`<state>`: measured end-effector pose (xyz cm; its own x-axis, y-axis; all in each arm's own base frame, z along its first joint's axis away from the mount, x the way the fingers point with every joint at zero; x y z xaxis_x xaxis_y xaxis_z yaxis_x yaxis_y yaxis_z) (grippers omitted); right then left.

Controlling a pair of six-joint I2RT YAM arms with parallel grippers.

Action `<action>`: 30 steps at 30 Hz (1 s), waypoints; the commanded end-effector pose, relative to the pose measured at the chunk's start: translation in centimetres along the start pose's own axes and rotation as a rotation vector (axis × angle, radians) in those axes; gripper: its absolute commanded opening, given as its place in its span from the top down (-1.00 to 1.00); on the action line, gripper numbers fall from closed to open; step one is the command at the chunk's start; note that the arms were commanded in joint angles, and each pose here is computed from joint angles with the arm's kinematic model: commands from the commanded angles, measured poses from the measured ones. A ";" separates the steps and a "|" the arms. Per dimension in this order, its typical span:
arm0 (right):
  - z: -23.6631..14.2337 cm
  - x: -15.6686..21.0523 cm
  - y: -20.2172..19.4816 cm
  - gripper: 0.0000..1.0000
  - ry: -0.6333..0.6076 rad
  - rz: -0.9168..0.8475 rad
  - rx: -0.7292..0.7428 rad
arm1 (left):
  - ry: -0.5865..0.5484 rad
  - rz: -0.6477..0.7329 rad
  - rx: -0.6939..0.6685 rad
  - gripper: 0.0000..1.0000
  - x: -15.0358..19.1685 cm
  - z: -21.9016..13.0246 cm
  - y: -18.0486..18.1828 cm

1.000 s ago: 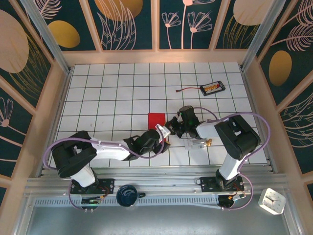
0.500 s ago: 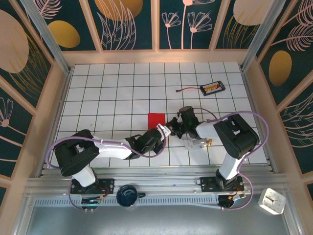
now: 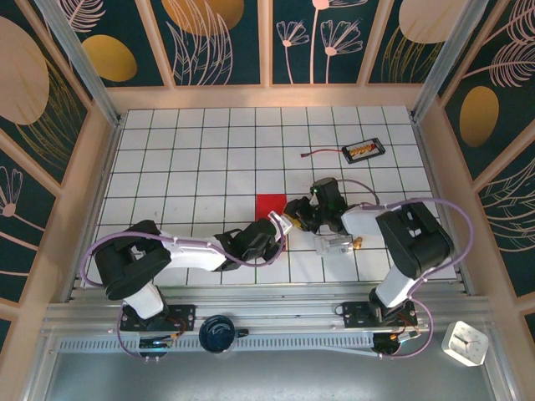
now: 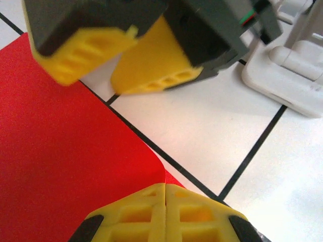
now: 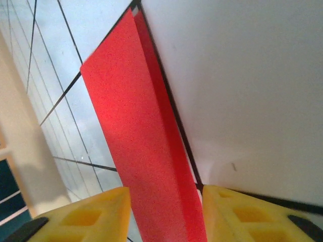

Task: Fold a paper plane with a square sheet of paper (pick it up from the middle)
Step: Fold the triangle a second time at the center of the table.

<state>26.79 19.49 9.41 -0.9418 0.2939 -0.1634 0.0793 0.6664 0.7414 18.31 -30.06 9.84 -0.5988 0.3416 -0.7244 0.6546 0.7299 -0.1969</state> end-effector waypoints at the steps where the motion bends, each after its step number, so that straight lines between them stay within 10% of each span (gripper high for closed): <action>1: -2.2 -0.6 -0.1 0.09 -0.072 -0.116 0.122 | -0.018 -0.080 0.110 1.00 -1.2 -0.5 -0.4; 13: -1.3 -2.6 3.9 -0.22 -0.078 -0.404 0.104 | -0.005 -0.222 0.324 1.00 -1.6 -1.2 0.5; 24: 2.6 -2.2 4.4 1.00 0.045 -0.483 0.094 | 0.010 -0.279 0.364 1.00 -1.0 -0.8 0.9; 30: 3.7 -2.0 2.7 1.00 0.081 -0.479 0.144 | 0.013 -0.288 0.370 1.00 -1.0 -0.7 1.1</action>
<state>29.89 23.29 9.78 -0.9072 -0.0873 -0.4115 -0.3130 0.7937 0.5217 19.21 -29.16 10.84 -0.7787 0.1775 -0.6017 0.5821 0.5623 -0.5874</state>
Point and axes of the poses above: each hand's point on the last joint's axis, 136 mm out from that joint toward the fingers, its own z axis out along the fingers, its own y axis along the line the jaws close on, x = y × z, the point moved 8 cm from there along -z, back along the fingers, and after that the axes turned 10 degrees about -z, right-handed, at the moved point
